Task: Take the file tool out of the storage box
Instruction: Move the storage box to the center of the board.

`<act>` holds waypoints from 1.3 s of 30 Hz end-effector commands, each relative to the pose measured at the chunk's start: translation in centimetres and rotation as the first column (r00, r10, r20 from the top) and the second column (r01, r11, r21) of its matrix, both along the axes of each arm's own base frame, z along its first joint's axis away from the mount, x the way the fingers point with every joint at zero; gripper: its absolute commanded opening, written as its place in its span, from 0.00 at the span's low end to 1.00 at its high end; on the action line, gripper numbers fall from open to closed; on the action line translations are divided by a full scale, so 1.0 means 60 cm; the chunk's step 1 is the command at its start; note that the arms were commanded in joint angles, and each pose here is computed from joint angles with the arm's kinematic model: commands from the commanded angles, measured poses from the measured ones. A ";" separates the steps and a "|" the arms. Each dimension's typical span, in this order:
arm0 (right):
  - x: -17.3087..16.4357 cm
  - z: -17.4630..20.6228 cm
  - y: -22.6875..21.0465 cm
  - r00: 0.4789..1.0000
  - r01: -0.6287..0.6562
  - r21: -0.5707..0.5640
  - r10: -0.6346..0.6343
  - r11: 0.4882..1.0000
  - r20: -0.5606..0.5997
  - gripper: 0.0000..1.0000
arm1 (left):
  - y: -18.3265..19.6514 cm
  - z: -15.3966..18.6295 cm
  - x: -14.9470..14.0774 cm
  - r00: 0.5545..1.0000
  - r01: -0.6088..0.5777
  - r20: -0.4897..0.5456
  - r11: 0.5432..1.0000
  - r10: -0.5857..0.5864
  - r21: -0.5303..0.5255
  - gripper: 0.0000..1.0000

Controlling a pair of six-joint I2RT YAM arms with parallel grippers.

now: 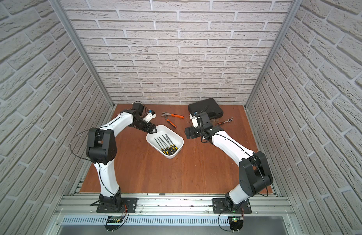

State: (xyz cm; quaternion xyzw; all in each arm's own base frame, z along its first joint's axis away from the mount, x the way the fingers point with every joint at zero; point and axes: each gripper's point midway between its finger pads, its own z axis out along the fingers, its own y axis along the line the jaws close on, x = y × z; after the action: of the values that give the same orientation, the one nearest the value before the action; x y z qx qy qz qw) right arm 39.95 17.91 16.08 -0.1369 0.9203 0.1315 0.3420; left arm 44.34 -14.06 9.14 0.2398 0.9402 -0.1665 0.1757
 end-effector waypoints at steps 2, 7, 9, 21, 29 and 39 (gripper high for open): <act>0.003 -0.006 0.032 0.994 -0.093 -0.004 0.093 0.996 -0.057 0.92 | 0.020 0.135 0.031 0.973 -0.177 0.126 0.976 0.193 -0.127 0.86; 0.008 -0.038 0.071 0.965 -0.220 -0.044 0.211 0.974 -0.156 0.87 | 0.045 0.133 -0.028 0.944 -0.309 0.076 0.941 0.321 -0.135 0.85; 0.008 -0.050 0.089 0.945 -0.281 -0.072 0.263 0.957 -0.194 0.83 | 0.055 0.117 -0.060 0.932 -0.346 0.061 0.929 0.357 -0.134 0.84; 0.044 -0.109 0.160 0.914 -0.364 -0.163 0.319 0.917 -0.252 0.68 | 0.064 0.064 -0.124 0.912 -0.407 0.001 0.901 0.411 -0.149 0.84; 0.064 -0.131 0.181 0.922 -0.345 -0.193 0.294 0.919 -0.251 0.48 | 0.063 0.064 -0.126 0.917 -0.397 -0.008 0.908 0.399 -0.138 0.84; 0.067 -0.130 0.186 0.951 -0.217 -0.182 0.165 0.959 -0.263 0.14 | 0.078 0.064 -0.138 0.919 -0.392 0.006 0.915 0.394 -0.092 0.84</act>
State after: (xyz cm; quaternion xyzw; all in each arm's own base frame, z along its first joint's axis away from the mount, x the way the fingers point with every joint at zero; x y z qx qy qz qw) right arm 43.76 28.43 7.16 -0.2814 0.9384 0.0808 0.1834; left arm 35.94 -9.96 11.71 0.0321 0.9611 -0.1767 0.2101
